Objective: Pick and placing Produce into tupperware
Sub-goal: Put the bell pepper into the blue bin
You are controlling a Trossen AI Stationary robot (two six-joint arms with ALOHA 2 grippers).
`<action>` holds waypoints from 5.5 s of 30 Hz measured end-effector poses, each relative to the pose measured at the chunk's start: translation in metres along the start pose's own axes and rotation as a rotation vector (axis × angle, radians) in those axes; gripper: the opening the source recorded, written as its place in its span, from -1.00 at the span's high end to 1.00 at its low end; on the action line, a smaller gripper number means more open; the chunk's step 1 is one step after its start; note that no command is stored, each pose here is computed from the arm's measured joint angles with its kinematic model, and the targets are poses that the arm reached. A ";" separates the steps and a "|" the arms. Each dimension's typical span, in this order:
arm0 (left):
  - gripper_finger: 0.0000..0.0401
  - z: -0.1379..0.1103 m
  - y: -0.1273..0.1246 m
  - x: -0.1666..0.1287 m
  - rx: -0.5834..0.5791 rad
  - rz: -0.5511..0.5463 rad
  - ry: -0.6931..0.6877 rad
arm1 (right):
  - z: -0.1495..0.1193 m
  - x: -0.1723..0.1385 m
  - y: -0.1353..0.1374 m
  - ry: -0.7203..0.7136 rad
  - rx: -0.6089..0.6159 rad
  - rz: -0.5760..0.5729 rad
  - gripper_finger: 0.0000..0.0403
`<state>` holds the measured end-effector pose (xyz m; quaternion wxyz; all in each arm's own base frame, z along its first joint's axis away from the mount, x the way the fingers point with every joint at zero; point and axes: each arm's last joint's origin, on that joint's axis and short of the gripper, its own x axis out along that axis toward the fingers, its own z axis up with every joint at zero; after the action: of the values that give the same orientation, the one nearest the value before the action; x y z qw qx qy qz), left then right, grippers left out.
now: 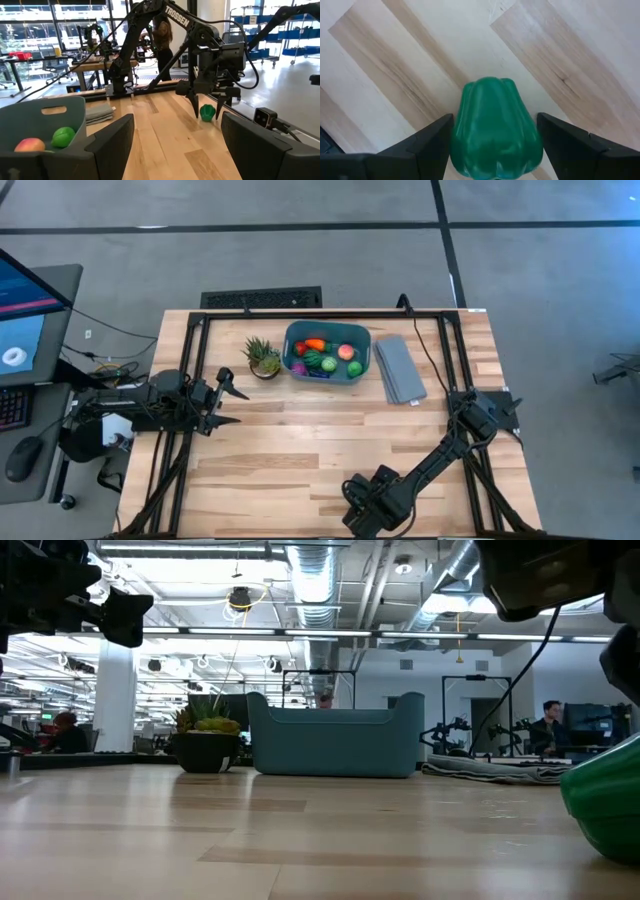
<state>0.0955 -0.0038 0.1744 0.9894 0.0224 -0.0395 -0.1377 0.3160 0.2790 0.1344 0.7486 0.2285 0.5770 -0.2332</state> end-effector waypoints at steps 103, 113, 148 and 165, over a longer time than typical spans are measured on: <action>-0.44 0.005 -0.001 0.000 -0.022 -0.022 -0.056 | 0.120 -0.190 -0.088 -0.850 -0.043 -0.045 -0.24; -0.44 0.005 0.000 0.000 -0.022 -0.022 -0.054 | 0.127 -0.154 -0.117 -0.890 0.028 0.013 -0.24; -0.44 0.005 0.009 -0.001 -0.095 0.295 -0.066 | 0.261 -0.060 -0.352 -0.857 -0.068 0.388 -0.24; -0.44 0.006 0.009 -0.002 -0.147 0.323 -0.084 | 0.305 -0.011 -0.340 -0.610 -0.286 0.402 -0.24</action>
<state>0.0959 0.0056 0.1811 0.9951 -0.0624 -0.0735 0.0198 0.3359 -0.1741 0.1902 0.9408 0.1504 0.2986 -0.0563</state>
